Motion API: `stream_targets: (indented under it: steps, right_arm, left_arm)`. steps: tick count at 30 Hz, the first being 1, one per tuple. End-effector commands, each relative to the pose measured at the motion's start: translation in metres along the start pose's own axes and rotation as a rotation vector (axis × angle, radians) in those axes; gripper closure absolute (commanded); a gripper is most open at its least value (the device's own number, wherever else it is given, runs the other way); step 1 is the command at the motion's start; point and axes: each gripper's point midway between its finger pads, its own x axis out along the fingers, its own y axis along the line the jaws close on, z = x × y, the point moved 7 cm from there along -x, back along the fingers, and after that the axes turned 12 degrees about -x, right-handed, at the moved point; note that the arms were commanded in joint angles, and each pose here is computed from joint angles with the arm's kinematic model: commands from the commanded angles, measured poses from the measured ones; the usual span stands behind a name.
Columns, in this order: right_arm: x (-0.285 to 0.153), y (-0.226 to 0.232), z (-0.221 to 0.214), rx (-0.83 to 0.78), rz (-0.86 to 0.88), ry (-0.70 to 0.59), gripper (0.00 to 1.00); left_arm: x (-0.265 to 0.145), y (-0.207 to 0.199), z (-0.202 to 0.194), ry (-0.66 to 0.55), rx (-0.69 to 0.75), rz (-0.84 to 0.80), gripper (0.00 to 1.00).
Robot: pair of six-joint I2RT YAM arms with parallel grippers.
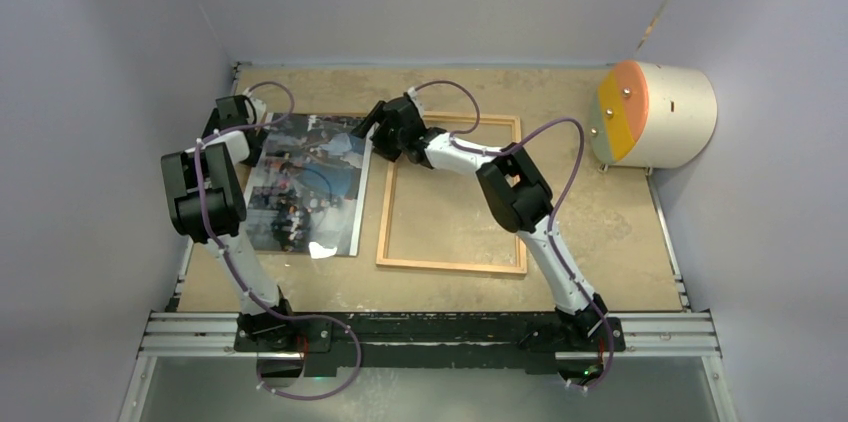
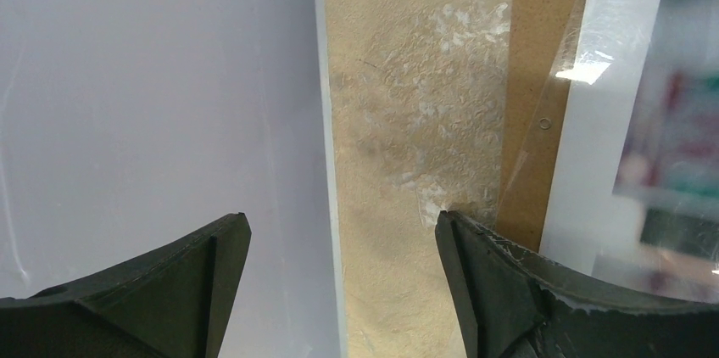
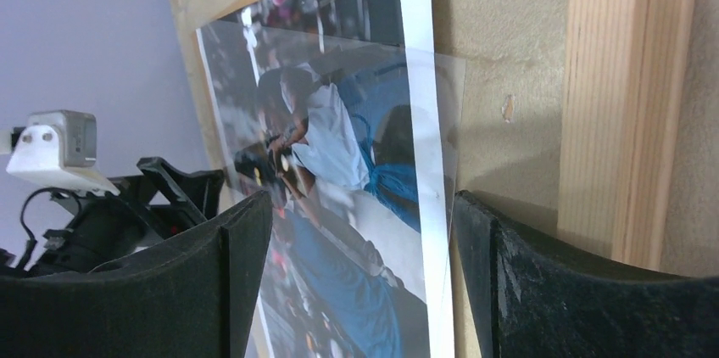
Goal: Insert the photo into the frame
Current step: Pick up the photo frame item at the center of the board.
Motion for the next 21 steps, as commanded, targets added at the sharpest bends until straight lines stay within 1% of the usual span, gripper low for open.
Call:
stream_targets:
  steps: [1,7,10,13,14,16,17,19,21]
  right_arm:
    - [-0.032,0.036,0.016,-0.068,0.069,-0.055,0.21]
    - [-0.042,0.051,0.017,-0.128,0.100,-0.076,0.22]
    - [-0.042,0.056,0.016,-0.127,0.138,-0.068,0.23]
    - [-0.040,0.057,0.016,-0.118,0.137,-0.065,0.23]
    - [-0.040,0.054,0.016,-0.118,0.104,-0.055,0.23]
    - [-0.040,0.046,0.020,-0.116,-0.017,-0.060,0.22]
    - [-0.037,0.038,0.017,-0.118,-0.070,-0.042,0.21]
    - [-0.037,0.027,0.015,-0.128,-0.140,-0.035,0.19]
    - [-0.034,0.017,0.012,-0.139,-0.175,-0.036,0.18]
  left_arm:
    - [0.006,-0.036,-0.043,0.139,0.081,-0.151,0.12]
    - [0.006,-0.038,-0.048,0.147,0.086,-0.152,0.12]
    - [0.006,-0.038,-0.047,0.143,0.087,-0.152,0.12]
    - [0.005,-0.037,-0.047,0.142,0.089,-0.152,0.12]
    - [0.005,-0.037,-0.046,0.141,0.090,-0.151,0.12]
    - [0.005,-0.034,-0.044,0.137,0.087,-0.149,0.12]
    - [0.005,-0.032,-0.042,0.135,0.079,-0.153,0.12]
    - [0.006,-0.030,-0.041,0.135,0.070,-0.154,0.12]
    - [0.007,-0.029,-0.042,0.139,0.074,-0.148,0.12]
